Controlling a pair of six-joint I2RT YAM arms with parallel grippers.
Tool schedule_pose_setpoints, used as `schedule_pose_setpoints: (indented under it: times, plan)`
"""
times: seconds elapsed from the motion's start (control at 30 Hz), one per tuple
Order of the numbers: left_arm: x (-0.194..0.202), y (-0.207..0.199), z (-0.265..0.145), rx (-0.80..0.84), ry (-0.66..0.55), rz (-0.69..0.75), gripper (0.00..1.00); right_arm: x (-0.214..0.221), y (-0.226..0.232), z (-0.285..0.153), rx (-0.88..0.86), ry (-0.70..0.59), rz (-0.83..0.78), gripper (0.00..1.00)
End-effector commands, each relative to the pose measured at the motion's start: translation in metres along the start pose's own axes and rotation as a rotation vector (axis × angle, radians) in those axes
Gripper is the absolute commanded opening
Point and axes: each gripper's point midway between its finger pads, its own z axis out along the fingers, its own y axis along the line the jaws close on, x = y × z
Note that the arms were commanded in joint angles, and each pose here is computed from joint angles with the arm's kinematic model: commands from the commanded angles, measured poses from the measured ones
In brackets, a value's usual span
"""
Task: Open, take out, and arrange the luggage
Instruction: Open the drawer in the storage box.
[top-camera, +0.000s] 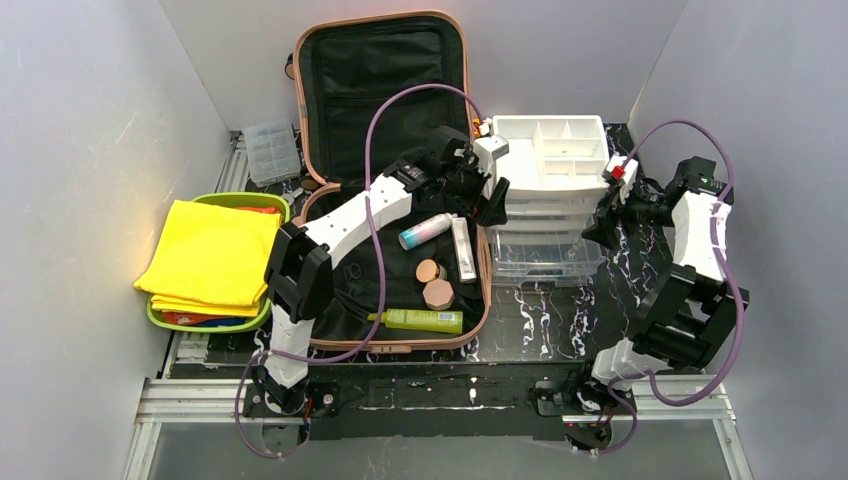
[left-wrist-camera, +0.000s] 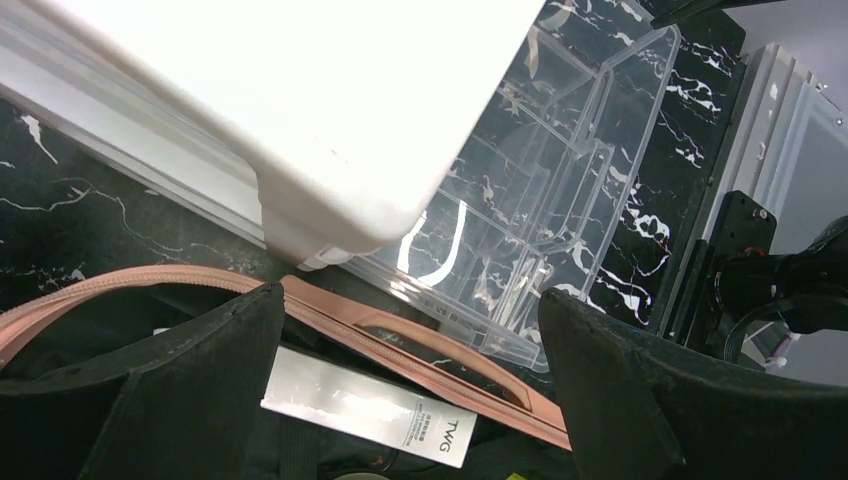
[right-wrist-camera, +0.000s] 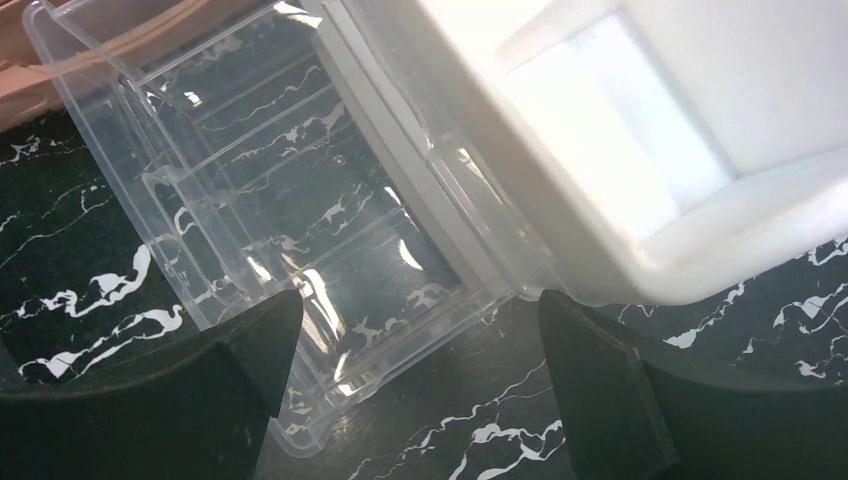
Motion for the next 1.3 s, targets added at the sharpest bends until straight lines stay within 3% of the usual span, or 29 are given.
schedule_pose_setpoints:
  times: [0.0,0.23,0.4,0.6,1.0,1.27]
  plan:
    - [-0.036,-0.011,-0.012,0.016,-0.083,0.056,0.98,-0.013,-0.009,-0.005,0.0,-0.024,-0.059,0.96]
    - [-0.032,-0.003,-0.003,0.006,-0.074,0.076,0.98,0.001,-0.02,-0.016,0.019,-0.007,-0.043,0.96]
    - [-0.029,-0.003,0.007,0.03,-0.061,0.065,0.98,0.0,-0.007,-0.017,-0.11,-0.076,-0.139,0.96]
    - [-0.028,-0.006,0.008,0.046,-0.06,0.045,0.98,0.011,-0.011,-0.009,-0.145,-0.089,-0.175,0.98]
    - [-0.027,-0.006,0.011,0.056,-0.054,0.036,0.98,-0.005,-0.014,-0.003,-0.117,-0.209,-0.258,0.98]
    - [-0.027,-0.009,0.012,0.074,-0.054,0.02,0.98,-0.003,-0.01,-0.002,-0.123,-0.205,-0.262,0.96]
